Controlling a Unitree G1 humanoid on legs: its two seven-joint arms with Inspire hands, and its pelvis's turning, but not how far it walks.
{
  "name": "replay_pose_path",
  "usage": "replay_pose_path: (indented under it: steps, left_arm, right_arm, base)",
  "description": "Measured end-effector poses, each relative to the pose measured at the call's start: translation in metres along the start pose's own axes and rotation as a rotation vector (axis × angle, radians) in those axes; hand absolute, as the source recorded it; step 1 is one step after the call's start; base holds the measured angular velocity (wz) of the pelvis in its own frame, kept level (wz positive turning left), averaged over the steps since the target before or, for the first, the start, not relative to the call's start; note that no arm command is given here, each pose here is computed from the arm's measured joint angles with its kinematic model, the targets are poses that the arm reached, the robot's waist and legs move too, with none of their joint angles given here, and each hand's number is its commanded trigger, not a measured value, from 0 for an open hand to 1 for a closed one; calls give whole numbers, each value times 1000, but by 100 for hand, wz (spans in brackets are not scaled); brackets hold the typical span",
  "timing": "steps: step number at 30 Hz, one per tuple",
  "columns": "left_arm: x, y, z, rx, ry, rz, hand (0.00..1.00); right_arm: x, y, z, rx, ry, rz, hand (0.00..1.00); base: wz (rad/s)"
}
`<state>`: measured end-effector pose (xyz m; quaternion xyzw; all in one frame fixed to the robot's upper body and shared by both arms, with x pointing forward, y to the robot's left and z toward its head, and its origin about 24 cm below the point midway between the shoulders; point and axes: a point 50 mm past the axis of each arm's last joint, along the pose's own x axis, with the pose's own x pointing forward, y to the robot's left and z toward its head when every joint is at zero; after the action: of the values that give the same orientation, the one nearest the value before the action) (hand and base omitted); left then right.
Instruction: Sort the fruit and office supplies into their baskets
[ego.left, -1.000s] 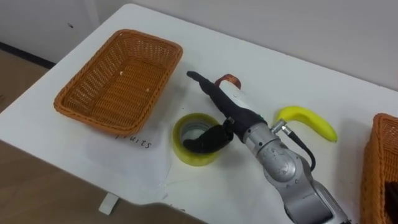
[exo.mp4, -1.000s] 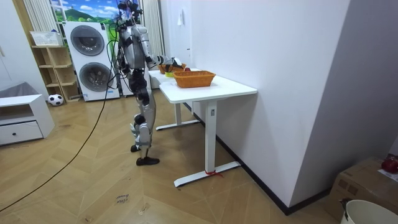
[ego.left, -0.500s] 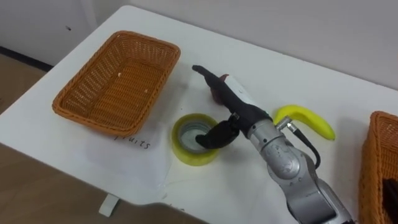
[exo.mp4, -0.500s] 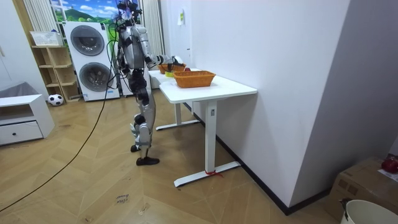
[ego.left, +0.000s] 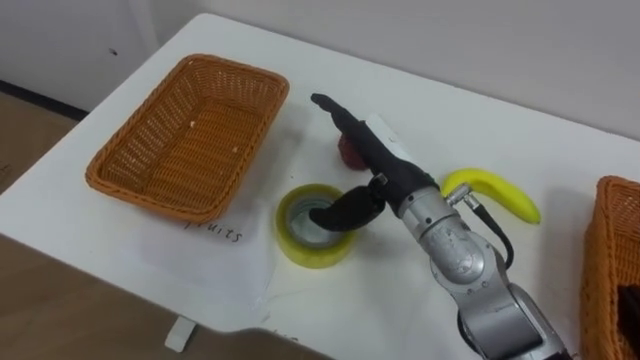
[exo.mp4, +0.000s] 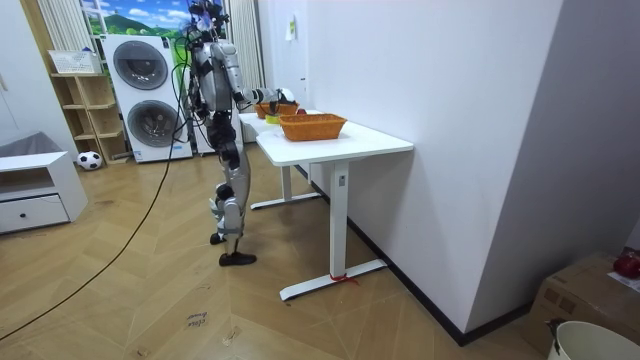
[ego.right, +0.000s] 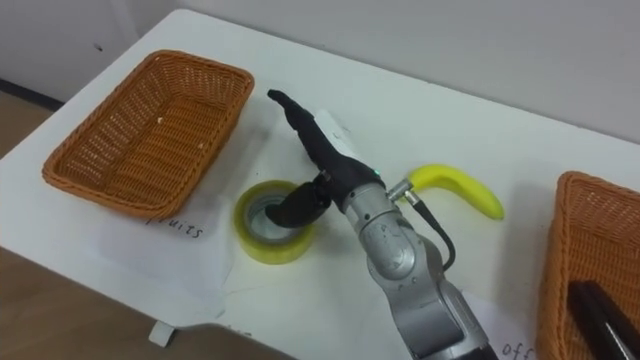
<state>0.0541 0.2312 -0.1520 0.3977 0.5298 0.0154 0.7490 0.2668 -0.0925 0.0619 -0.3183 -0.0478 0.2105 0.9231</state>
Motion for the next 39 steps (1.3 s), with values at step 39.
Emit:
replay_pose_path:
  steps: [39]
  left_arm:
    - [6,7,4,-1,1,-63,0]
  right_arm:
    - [1,17,-16,-130,85,57,0]
  base:
    - [1]
